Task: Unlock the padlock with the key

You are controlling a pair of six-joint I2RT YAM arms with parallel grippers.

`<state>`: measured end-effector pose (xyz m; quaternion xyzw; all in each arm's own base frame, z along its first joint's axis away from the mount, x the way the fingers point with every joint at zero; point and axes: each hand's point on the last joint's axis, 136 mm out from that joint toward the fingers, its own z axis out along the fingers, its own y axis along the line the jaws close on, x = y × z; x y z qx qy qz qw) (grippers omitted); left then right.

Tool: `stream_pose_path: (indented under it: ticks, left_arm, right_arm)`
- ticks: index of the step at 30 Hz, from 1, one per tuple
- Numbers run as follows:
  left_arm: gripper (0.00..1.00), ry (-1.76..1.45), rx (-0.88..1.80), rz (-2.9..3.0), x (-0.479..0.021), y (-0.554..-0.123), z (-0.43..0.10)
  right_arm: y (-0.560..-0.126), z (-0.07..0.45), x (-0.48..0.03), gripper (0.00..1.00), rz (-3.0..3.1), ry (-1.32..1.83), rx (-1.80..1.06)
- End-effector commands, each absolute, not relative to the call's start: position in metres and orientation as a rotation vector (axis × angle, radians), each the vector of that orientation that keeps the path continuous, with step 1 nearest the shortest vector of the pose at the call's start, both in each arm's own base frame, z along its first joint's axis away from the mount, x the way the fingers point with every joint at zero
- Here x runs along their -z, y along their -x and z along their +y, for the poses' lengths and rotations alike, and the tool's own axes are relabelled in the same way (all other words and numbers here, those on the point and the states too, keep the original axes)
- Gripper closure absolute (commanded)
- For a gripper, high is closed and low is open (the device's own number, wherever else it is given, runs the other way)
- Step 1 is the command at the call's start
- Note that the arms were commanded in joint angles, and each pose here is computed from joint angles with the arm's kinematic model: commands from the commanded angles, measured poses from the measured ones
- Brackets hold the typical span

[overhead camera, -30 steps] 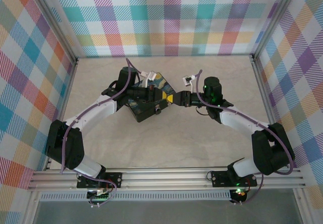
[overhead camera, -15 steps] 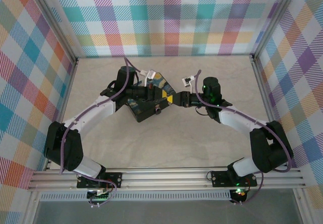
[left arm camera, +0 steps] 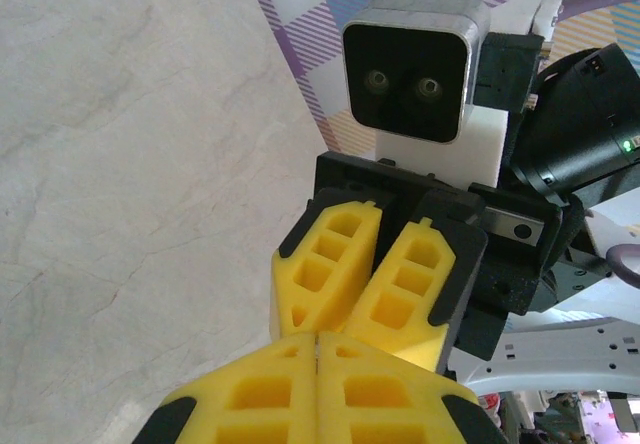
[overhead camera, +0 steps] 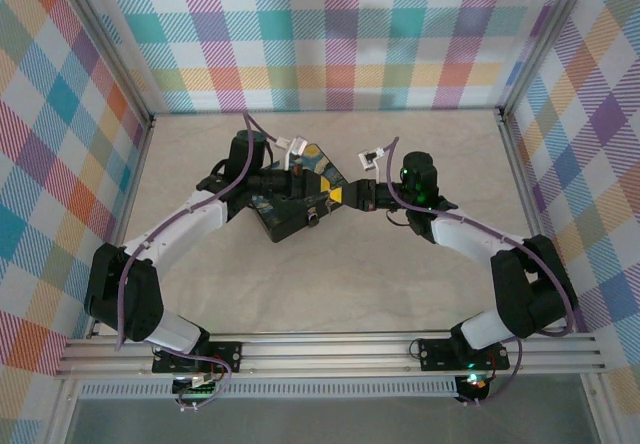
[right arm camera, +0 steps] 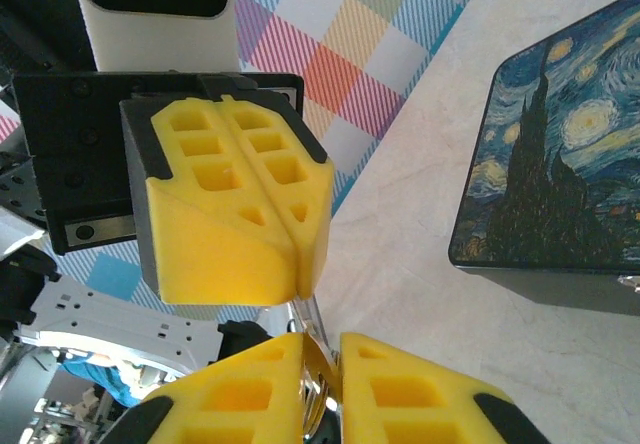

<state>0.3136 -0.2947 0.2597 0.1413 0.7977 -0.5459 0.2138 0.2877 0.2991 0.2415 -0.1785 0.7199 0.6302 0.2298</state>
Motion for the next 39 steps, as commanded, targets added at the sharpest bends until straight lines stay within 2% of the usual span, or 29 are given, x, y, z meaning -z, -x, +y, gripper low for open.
stream_pose_path:
  ticks: [1,5,10,13,16,18,19,26,29,33,39]
  left_arm:
    - [1.00,-0.402,1.523,2.157,-0.273,-0.311,-0.288]
    - [1.00,-0.381,1.522,2.150,-0.273,-0.312,-0.284]
    - [0.98,-0.334,1.501,2.171,-0.265,-0.317,-0.279]
    - [0.74,-0.299,1.469,2.207,-0.258,-0.320,-0.276]
    - [0.43,-0.253,1.424,2.236,-0.252,-0.325,-0.270]
    - [0.30,-0.214,1.371,2.257,-0.249,-0.328,-0.265]
    - [0.27,-0.195,1.341,2.269,-0.248,-0.330,-0.262]
    - [0.22,0.116,1.033,2.383,-0.217,-0.346,-0.234]
    - [0.22,0.244,0.799,2.456,-0.189,-0.333,-0.226]
    - [0.22,0.327,0.615,2.472,-0.164,-0.315,-0.231]
    - [0.21,0.325,0.305,2.443,-0.134,-0.296,-0.252]
  right_arm:
    - [-0.281,0.303,-0.256,0.92,1.889,0.567,-1.774]
    - [-0.279,0.303,-0.258,0.99,1.877,0.577,-1.784]
    - [-0.278,0.301,-0.262,1.00,1.841,0.564,-1.790]
    - [-0.280,0.301,-0.261,1.00,1.849,0.556,-1.786]
    - [-0.284,0.300,-0.251,1.00,1.902,0.539,-1.746]
    - [-0.283,0.298,-0.244,1.00,1.943,0.538,-1.710]
    - [-0.283,0.297,-0.242,1.00,1.959,0.542,-1.690]
    - [-0.289,0.279,-0.228,1.00,2.060,0.504,-1.557]
    - [-0.299,0.262,-0.207,1.00,2.173,0.418,-1.454]
    - [-0.309,0.234,-0.181,1.00,2.312,0.244,-1.329]
    - [-0.302,0.215,-0.176,1.00,2.368,0.180,-1.204]
